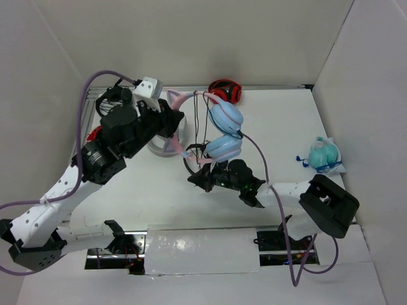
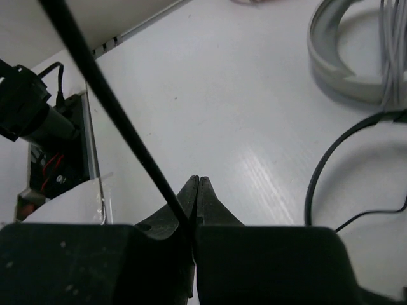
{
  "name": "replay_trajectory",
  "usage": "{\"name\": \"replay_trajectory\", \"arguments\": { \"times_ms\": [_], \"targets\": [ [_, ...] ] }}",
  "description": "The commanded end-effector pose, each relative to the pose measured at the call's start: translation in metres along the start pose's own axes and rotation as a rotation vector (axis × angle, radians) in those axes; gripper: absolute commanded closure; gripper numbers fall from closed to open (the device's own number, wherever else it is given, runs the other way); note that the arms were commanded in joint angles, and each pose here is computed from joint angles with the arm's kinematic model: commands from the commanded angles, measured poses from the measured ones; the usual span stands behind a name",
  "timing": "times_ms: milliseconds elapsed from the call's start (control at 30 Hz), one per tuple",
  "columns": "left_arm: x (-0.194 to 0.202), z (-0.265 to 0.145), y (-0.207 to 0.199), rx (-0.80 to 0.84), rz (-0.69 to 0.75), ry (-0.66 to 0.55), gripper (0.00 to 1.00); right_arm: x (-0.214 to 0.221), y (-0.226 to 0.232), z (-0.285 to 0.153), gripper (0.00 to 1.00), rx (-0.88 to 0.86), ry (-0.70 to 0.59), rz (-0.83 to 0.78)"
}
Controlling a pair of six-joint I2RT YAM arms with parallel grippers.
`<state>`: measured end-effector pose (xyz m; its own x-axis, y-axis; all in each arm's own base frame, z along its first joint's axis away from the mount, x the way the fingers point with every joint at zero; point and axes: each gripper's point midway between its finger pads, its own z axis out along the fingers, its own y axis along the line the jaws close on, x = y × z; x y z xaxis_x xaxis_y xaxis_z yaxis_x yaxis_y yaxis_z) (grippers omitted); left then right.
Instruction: Wrap the headphones
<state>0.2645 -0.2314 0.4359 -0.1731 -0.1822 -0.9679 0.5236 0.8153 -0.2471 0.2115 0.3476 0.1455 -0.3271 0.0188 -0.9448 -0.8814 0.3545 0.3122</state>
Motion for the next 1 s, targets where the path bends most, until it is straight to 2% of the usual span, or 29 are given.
{"name": "replay_trajectory", "arguments": {
  "times_ms": [0,167,333,367,400,500,600,733,900,967],
  "targets": [
    [-0.041,0.012,0.026,-0.136,-0.153,-0.127,1.0,-0.007,0.0,-0.011,1.0,0.146,-0.055,0.043],
    [-0.021,0.046,0.06,-0.216,-0.193,-0.054,1.0,0.009,0.005,-0.029,1.0,0.33,-0.033,0.108],
    [0.013,0.071,0.095,-0.309,-0.255,0.06,1.0,0.021,0.013,-0.041,1.0,0.448,0.059,0.064],
    [0.024,0.078,0.108,-0.363,-0.253,0.077,1.0,0.012,0.026,-0.039,1.0,0.438,0.044,0.053],
    [0.029,0.08,0.119,-0.403,-0.254,0.082,1.0,0.014,0.015,-0.05,1.0,0.539,0.059,0.025],
    [0.052,0.084,0.147,-0.498,-0.281,0.143,1.0,-0.002,0.022,-0.065,1.0,0.618,0.052,-0.025],
    [0.073,0.086,0.164,-0.552,-0.278,0.184,1.0,-0.022,0.027,-0.076,1.0,0.65,0.039,-0.038],
    [0.103,0.085,0.172,-0.585,-0.258,0.254,1.0,-0.055,0.032,-0.078,1.0,0.642,0.057,-0.156],
    [0.124,0.078,0.171,-0.612,-0.218,0.271,1.0,-0.075,0.03,-0.069,1.0,0.644,0.197,-0.294],
    [0.134,0.074,0.168,-0.62,-0.212,0.281,1.0,-0.084,0.042,-0.054,1.0,0.56,0.247,-0.3]
  ]
}}
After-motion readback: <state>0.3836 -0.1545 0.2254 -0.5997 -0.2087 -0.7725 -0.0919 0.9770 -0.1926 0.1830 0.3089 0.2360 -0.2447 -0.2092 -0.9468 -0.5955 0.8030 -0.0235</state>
